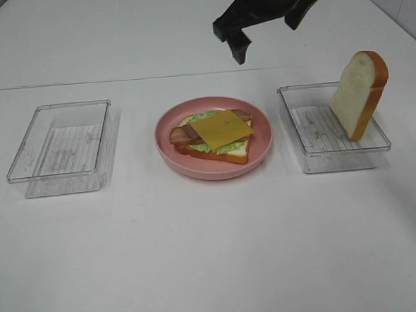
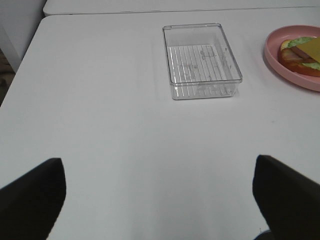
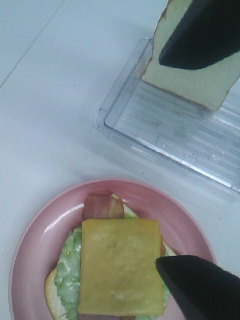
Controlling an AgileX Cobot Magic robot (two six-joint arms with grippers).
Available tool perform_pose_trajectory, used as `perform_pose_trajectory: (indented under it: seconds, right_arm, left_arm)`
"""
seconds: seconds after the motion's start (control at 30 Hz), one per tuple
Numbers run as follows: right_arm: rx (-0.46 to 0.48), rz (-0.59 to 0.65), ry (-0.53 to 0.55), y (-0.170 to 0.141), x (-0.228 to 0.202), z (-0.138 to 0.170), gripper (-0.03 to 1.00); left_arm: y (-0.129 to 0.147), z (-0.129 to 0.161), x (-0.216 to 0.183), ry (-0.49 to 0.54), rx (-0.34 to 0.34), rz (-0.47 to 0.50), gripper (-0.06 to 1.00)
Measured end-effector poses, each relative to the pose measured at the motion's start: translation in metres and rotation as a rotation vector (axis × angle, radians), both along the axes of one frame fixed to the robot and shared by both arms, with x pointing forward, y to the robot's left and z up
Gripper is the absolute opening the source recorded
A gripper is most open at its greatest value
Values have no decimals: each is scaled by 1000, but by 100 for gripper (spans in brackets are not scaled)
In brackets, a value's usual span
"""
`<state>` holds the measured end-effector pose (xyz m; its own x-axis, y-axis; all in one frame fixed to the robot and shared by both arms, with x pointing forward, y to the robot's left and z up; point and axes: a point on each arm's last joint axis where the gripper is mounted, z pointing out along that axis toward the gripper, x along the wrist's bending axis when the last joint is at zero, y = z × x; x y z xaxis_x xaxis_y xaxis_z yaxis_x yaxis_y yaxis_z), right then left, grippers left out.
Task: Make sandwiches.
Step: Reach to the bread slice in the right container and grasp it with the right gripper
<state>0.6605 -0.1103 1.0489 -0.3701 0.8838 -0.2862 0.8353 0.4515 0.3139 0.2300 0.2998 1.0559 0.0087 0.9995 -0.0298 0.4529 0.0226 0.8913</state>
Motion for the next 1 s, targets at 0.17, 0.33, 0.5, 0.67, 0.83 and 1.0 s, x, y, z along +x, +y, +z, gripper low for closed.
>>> perform_pose_trajectory:
  seconds: [0.17,0.33,0.5,0.67,0.83,1.0]
  right_arm:
    - [37,-75,40,-37,7,11,98]
    - [44,-157,70,-72,15,10,98]
    - [88,-263,85,-118,25,9,98]
    - [123,-336,91,-150,29,9,98]
    - [182,-372,108,-172,30,8,98]
    - [214,-400,143,-181,35,-5,98]
  left_arm:
    - [0,0,0,0,0,0,93]
    - [0,0,0,0,0,0,93]
    - [0,0,0,0,0,0,93]
    - [0,0,0,0,0,0,93]
    - [0,0,0,0,0,0,93]
    - [0,0,0,0,0,0,93]
